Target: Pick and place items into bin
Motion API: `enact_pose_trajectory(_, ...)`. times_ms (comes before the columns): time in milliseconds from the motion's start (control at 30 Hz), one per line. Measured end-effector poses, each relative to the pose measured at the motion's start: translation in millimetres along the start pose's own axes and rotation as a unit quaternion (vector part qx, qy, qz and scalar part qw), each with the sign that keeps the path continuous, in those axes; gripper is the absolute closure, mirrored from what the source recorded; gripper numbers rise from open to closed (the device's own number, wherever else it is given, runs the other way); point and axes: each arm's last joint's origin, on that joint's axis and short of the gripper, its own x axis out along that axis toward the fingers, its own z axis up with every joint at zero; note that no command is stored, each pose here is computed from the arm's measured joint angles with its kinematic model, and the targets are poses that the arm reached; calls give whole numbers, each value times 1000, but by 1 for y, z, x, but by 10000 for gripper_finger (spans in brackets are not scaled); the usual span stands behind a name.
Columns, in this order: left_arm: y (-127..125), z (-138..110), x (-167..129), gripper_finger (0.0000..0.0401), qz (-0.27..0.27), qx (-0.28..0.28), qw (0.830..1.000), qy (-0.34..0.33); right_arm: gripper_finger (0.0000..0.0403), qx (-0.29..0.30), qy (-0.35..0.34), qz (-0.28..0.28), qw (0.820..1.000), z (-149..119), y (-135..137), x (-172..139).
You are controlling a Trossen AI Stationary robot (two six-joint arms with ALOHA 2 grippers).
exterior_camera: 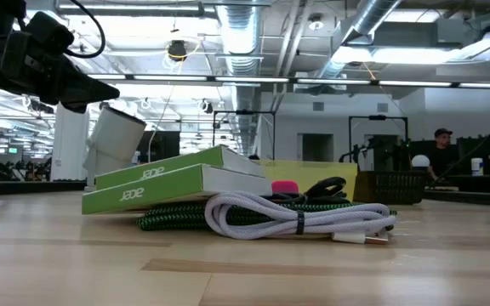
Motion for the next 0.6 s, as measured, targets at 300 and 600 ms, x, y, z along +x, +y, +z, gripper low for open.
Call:
enact_pose_trajectory(300, 0, 0, 0, 401, 0, 0, 1000, 0, 403, -9, 0, 0, 1000, 0, 0, 0)
enact_pose_trajectory(600, 0, 0, 0, 401, 0, 0, 1000, 0, 403, -139, -28, -19, 990, 6, -3, 0)
